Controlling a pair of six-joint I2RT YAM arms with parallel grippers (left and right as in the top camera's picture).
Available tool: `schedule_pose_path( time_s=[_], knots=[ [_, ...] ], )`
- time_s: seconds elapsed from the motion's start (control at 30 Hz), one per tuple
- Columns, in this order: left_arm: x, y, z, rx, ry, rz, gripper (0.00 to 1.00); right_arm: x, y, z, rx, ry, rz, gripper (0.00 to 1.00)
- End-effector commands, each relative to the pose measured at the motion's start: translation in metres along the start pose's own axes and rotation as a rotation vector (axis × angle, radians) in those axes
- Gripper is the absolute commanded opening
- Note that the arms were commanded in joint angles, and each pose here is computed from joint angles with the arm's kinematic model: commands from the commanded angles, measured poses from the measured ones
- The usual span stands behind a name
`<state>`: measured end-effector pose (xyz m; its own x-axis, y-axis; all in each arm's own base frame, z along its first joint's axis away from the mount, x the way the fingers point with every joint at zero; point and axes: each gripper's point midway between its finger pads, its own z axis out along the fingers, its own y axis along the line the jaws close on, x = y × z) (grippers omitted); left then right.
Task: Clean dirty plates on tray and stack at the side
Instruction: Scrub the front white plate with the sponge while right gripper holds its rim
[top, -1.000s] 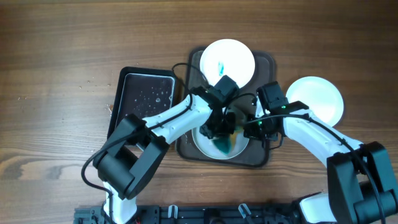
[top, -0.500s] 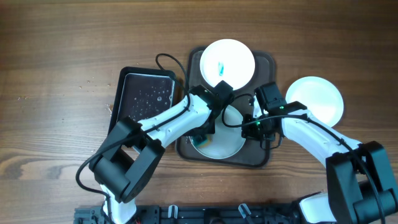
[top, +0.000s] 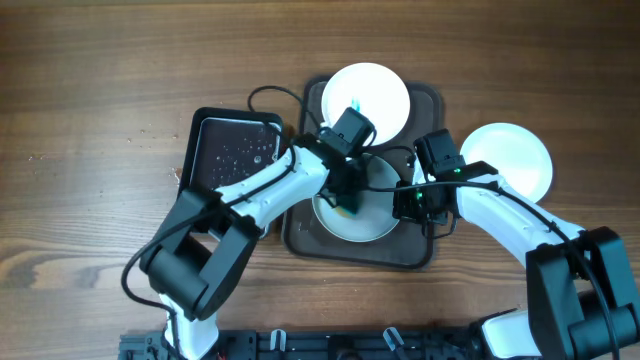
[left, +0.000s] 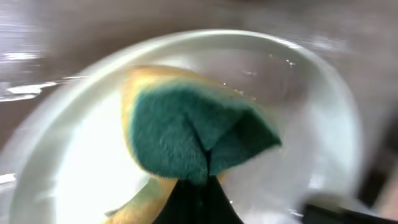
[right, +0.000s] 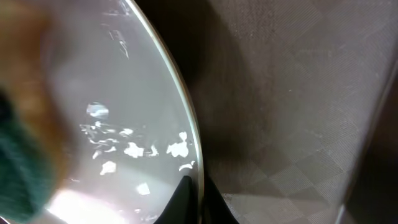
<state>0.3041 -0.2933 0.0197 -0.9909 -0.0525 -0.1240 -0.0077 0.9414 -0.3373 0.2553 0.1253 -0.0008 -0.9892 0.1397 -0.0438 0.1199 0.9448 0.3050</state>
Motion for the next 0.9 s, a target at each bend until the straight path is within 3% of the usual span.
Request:
schedule_pose_path(
  time_s=[0.0, 0.2, 0.33, 0.6, 0.87],
  knots=[
    [0.043, -0.044, 0.018, 0.221, 0.207, 0.051, 0.04, 0.006, -0.016, 0.009, 0.08, 0.016, -0.041, 0.04],
    [0.059, -0.065, 0.015, 0.321, 0.276, 0.09, 0.04, 0.006, -0.016, 0.009, 0.081, 0.016, -0.041, 0.04],
    [0.063, -0.055, 0.016, 0.284, 0.291, 0.11, 0.04, 0.006, -0.016, 0.009, 0.081, 0.017, -0.042, 0.04],
    [0.043, 0.042, 0.019, -0.184, 0.167, 0.066, 0.04, 0.006, -0.016, 0.009, 0.081, 0.017, -0.042, 0.04],
    [0.014, 0.102, -0.023, -0.469, 0.006, -0.053, 0.04, 0.006, -0.016, 0.009, 0.08, 0.017, -0.041, 0.04]
  ],
)
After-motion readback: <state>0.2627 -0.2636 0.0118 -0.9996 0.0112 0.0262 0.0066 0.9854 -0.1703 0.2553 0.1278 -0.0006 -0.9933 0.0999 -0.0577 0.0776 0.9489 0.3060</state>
